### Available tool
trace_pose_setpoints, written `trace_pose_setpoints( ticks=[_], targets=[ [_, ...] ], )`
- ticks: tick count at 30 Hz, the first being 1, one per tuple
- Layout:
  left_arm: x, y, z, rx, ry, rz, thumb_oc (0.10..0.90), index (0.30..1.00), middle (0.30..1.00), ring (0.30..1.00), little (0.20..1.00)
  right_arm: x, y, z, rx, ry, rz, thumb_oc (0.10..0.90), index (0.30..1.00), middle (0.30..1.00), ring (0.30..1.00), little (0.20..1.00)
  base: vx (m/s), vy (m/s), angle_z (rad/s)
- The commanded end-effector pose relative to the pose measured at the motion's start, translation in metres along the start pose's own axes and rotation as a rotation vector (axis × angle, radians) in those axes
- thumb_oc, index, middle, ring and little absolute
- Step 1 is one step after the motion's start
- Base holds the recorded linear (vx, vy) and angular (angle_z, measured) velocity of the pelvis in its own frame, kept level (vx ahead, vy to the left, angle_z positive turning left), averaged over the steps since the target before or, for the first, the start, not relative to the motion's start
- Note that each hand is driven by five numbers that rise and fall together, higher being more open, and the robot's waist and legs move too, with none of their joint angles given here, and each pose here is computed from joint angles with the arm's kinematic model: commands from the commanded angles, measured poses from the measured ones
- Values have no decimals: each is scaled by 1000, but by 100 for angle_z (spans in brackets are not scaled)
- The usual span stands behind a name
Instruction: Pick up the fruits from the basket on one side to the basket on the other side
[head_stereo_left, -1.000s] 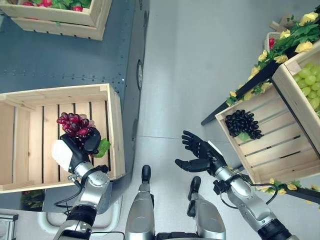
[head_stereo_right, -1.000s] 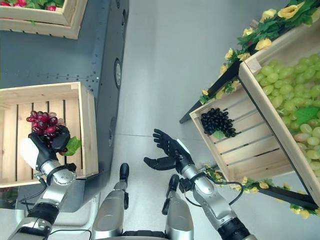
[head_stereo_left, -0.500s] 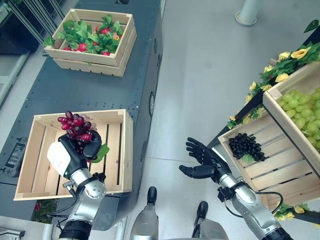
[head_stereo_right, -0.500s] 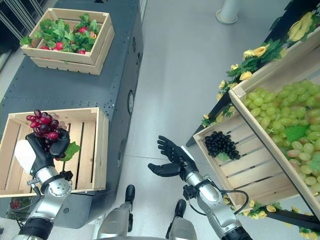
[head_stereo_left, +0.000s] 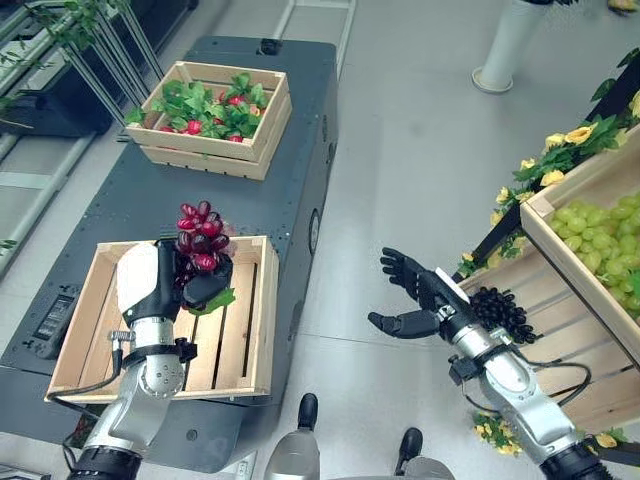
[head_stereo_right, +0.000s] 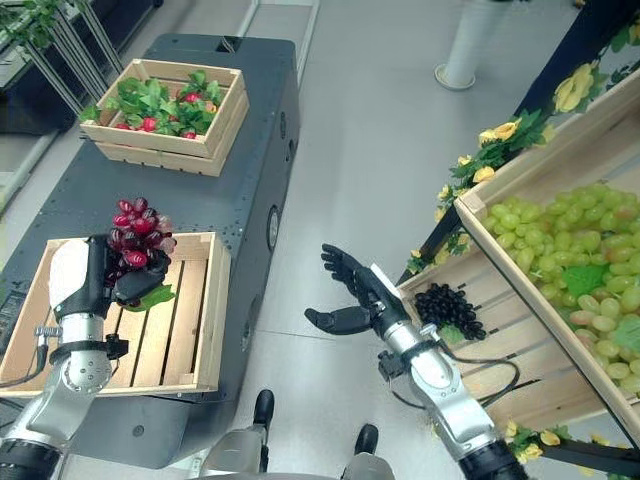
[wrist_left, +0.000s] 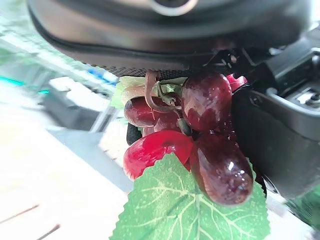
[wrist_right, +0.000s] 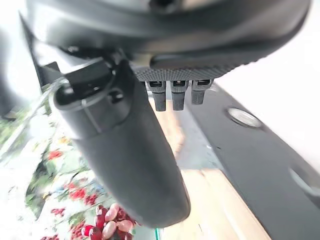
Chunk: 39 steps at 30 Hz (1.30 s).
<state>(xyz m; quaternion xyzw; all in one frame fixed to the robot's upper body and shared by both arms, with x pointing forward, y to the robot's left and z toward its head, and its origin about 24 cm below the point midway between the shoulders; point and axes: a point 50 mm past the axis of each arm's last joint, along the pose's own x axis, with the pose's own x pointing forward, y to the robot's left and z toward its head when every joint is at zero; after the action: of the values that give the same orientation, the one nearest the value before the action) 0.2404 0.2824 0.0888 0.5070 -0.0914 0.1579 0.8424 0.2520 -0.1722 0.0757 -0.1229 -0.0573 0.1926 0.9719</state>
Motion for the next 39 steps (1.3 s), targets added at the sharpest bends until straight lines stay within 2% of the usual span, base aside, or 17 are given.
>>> trace_pose_setpoints(
  ticks=[1,11,20,26,33,39],
  targets=[
    [24,32,24,123,-241,44,400,300,300,300,300,6,-15,59,-158,-326,-40,800,900,900,900,900,19,-50,4],
    [39,57,69,373,-532,-90,400,300,300,300,300,1,-37,107,-478,-500,-116,800,900,900,900,900,14,-24,5],
    [40,64,103,496,-722,-139,400,300,300,300,300,-4,-37,121,-593,-571,-114,800,900,900,900,900,-2,-19,6],
    [42,68,121,502,-792,-129,400,300,300,300,300,-2,-31,125,-536,-562,-8,800,900,900,900,900,0,0,0],
    [43,65,138,488,-858,-118,400,300,300,300,300,6,-19,115,-270,-515,106,800,900,900,900,900,0,0,0],
    [44,68,149,469,-895,-94,400,300,300,300,300,10,-4,108,-228,-462,247,800,900,900,900,900,-2,-5,-1]
  ],
)
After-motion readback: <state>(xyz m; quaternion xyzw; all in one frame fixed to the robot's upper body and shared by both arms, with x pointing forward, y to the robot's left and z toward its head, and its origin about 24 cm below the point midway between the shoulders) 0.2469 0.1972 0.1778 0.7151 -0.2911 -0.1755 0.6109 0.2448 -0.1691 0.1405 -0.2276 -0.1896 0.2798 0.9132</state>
